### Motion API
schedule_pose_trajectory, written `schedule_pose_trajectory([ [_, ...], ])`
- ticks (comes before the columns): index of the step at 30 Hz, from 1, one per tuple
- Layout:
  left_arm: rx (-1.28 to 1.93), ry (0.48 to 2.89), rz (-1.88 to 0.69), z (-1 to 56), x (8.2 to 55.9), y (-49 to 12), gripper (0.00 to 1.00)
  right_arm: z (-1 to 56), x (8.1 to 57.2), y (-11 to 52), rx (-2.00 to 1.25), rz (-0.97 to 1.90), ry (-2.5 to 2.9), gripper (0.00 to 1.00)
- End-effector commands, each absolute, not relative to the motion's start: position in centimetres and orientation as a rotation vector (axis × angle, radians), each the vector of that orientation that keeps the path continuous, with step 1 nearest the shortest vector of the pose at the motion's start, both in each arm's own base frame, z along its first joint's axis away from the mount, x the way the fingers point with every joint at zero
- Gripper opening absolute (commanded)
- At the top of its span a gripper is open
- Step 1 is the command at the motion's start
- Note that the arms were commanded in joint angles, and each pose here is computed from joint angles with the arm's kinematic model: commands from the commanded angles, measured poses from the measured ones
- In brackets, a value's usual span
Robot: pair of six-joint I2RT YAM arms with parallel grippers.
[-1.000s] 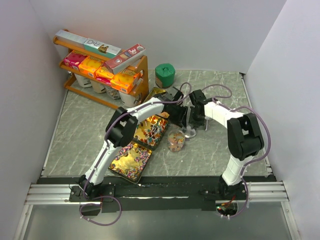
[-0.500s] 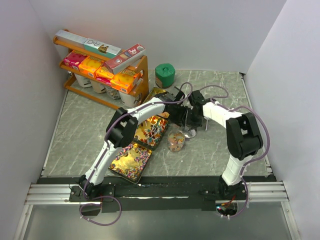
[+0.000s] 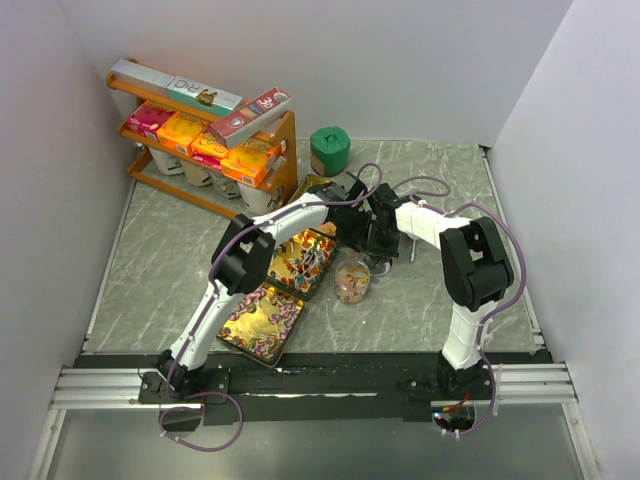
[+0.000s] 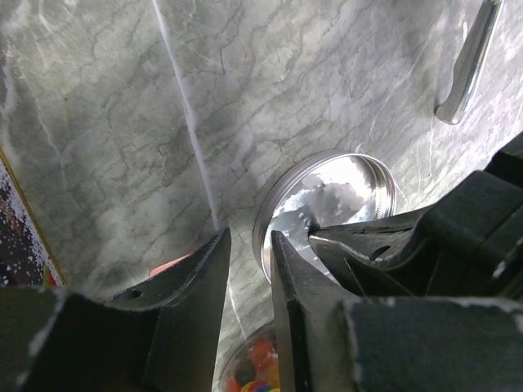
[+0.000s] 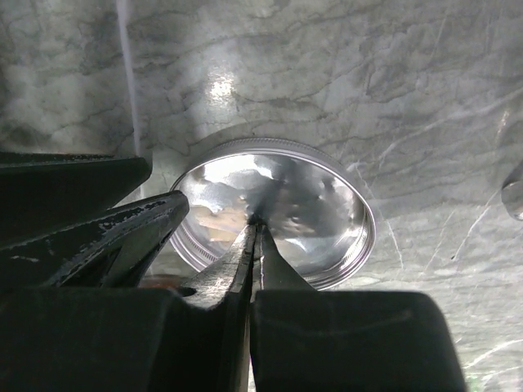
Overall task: Pack the candies
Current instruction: Pick up the bottle lid at the center of the board.
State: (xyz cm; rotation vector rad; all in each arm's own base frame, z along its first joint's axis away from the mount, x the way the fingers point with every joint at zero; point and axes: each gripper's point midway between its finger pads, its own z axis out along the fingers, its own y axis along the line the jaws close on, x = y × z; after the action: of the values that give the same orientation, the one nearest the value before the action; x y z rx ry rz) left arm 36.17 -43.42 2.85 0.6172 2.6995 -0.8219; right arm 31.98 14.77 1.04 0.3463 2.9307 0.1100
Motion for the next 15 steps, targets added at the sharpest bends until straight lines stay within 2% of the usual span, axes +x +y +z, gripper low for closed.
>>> schedule_pose_trajectory([
  [1, 0.578, 2.841, -0.701, -1.2, 35.4, -40.4, 0.34, -4.3, 25.9, 12.8, 0.435, -0.099, 3.153, 0.0],
  [8, 0.546, 2.848, -0.77, -1.0, 35.9, -39.8, 0.34, -5.7, 24.7, 13.4, 0.471, -0.028, 3.176, 0.0],
  [11, 0.544, 2.8, -0.81, 0.7, 36.6, -39.8, 0.38, -3.8, 26.2, 13.6, 0.443, 0.021, 3.09, 0.0],
  [15, 0.552, 2.689, -0.861, 4.9, 38.1, -40.5, 0.49, 0.7, 29.8, 13.6, 0.38, 0.047, 2.924, 0.13],
])
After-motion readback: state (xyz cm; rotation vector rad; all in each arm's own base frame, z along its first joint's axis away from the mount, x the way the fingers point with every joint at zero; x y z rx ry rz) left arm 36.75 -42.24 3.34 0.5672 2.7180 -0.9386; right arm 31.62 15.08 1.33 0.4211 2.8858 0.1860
